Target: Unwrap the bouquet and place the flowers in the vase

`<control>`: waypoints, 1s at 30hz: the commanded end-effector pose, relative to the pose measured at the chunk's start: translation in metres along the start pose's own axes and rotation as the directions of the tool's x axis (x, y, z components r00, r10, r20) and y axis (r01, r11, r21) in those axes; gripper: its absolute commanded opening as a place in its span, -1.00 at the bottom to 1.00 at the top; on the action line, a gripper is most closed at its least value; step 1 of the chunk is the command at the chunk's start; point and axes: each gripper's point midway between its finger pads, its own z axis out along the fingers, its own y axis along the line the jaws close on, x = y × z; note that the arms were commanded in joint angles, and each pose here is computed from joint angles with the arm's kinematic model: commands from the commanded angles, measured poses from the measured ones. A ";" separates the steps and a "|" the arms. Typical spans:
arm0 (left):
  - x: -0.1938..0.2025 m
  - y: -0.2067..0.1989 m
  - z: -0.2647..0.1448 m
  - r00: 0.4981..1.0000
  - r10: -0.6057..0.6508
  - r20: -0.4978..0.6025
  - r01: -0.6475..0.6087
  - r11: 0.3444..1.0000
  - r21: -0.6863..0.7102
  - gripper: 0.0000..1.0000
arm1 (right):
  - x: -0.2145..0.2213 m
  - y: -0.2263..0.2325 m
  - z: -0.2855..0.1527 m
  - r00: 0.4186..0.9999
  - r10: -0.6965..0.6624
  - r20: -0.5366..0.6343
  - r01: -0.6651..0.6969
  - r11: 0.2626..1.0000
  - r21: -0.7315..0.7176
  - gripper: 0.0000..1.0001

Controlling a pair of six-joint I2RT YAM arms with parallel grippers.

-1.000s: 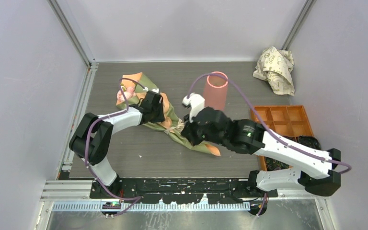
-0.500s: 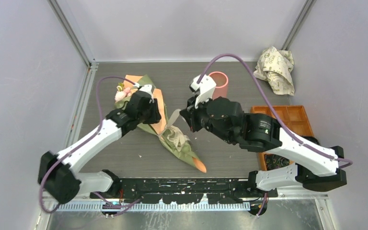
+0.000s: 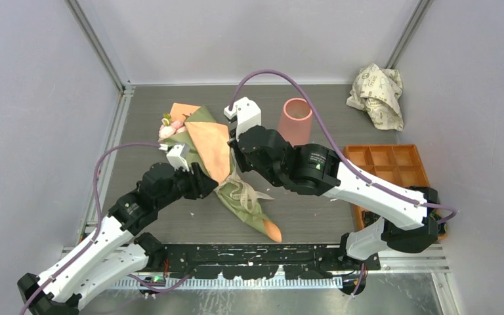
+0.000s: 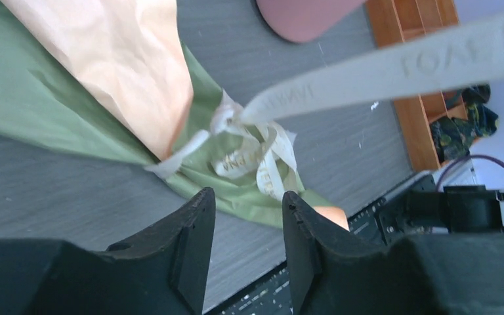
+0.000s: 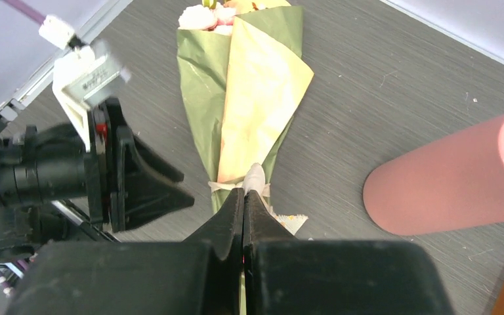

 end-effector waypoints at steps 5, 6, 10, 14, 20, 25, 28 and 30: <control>0.028 -0.036 0.016 0.999 -0.001 -0.048 0.006 0.994 0.108 0.09 | -0.037 -0.009 -0.003 0.993 0.086 0.076 -0.086 0.996 -0.007 -0.99; 0.035 -0.038 0.022 0.998 0.014 -0.063 -0.007 0.995 0.097 0.09 | -0.038 -0.011 -0.002 0.993 0.089 0.076 -0.089 0.996 -0.004 -0.99; 0.058 -0.042 0.045 0.993 0.068 -0.093 -0.065 0.997 0.035 0.04 | -0.041 -0.013 -0.001 0.992 0.100 0.080 -0.100 0.995 -0.005 -0.99; 0.068 -0.037 0.061 0.991 0.092 -0.099 -0.096 0.995 -0.035 -0.02 | -0.044 -0.014 -0.005 0.990 0.107 0.089 -0.106 0.994 -0.018 -0.99; 0.060 -0.016 0.067 0.991 0.124 -0.055 -0.131 0.979 -0.158 -0.04 | -0.043 -0.015 -0.010 0.989 0.110 0.095 -0.107 0.994 -0.032 -0.99; 0.052 -0.011 0.070 0.985 0.168 -0.034 -0.172 0.966 -0.195 -0.03 | -0.041 -0.014 -0.011 0.988 0.123 0.098 -0.119 0.992 -0.046 -0.99; 0.053 -0.016 0.076 0.983 0.182 -0.037 -0.185 0.966 -0.178 -0.03 | -0.041 -0.013 -0.011 0.987 0.127 0.098 -0.123 0.991 -0.051 -0.99; 0.054 -0.019 0.080 0.982 0.183 -0.043 -0.188 0.968 -0.167 -0.04 | -0.041 -0.013 -0.012 0.987 0.127 0.099 -0.122 0.991 -0.051 -0.99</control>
